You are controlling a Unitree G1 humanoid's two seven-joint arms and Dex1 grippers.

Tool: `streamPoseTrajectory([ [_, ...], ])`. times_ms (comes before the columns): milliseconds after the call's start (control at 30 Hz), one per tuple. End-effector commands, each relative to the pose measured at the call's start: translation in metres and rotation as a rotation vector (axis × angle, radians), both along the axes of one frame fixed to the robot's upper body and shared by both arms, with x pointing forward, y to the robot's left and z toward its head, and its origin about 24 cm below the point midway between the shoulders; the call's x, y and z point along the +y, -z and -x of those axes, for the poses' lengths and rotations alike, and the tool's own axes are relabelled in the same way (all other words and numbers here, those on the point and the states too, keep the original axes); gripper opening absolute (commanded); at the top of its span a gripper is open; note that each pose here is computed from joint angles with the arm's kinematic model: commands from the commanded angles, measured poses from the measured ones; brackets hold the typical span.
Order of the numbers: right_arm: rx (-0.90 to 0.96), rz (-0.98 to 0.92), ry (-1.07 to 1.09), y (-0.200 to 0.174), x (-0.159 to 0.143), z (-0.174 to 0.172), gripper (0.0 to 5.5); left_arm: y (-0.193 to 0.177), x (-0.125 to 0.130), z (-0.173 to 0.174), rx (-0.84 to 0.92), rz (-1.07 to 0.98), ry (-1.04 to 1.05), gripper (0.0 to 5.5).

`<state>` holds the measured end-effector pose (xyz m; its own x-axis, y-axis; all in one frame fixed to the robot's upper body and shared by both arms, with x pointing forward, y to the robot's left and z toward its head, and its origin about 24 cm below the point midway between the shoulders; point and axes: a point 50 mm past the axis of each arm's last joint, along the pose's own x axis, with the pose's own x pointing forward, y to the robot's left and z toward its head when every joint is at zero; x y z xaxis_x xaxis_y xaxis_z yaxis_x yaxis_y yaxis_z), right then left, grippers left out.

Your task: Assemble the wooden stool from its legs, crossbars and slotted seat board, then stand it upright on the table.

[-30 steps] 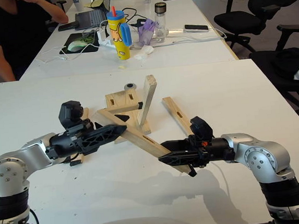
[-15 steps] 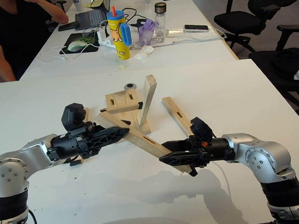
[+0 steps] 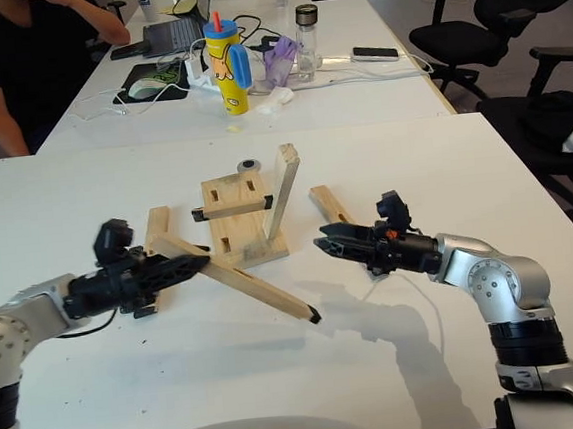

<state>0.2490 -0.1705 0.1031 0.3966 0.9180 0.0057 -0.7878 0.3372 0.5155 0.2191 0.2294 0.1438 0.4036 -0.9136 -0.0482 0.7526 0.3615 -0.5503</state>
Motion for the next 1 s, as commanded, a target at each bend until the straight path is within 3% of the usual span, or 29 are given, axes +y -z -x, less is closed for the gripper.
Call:
streamPoseTrajectory([
  [33, 0.002, 0.072, 0.082, 0.022, 0.041, -0.001, 2.9, -0.017, 0.029, -0.005, -0.068, -0.12, -0.027, 2.06],
  [367, 0.001, 0.086, 0.169, 0.04, 0.078, -0.009, 2.9, -0.047, 0.061, -0.021, -0.186, -0.215, -0.044, 2.06],
  [500, 0.034, 0.048, 0.183, 0.044, 0.083, -0.015, 2.9, -0.046, 0.062, -0.028, -0.207, -0.215, -0.044, 2.06],
  [733, -0.006, 0.14, 0.325, 0.051, 0.084, -0.037, 2.9, -0.044, 0.058, -0.037, -0.251, -0.218, -0.064, 2.06],
  [1000, -0.076, 0.189, 0.283, 0.047, 0.082, -0.038, 2.9, -0.04, 0.044, -0.046, -0.346, -0.278, -0.1, 2.06],
])
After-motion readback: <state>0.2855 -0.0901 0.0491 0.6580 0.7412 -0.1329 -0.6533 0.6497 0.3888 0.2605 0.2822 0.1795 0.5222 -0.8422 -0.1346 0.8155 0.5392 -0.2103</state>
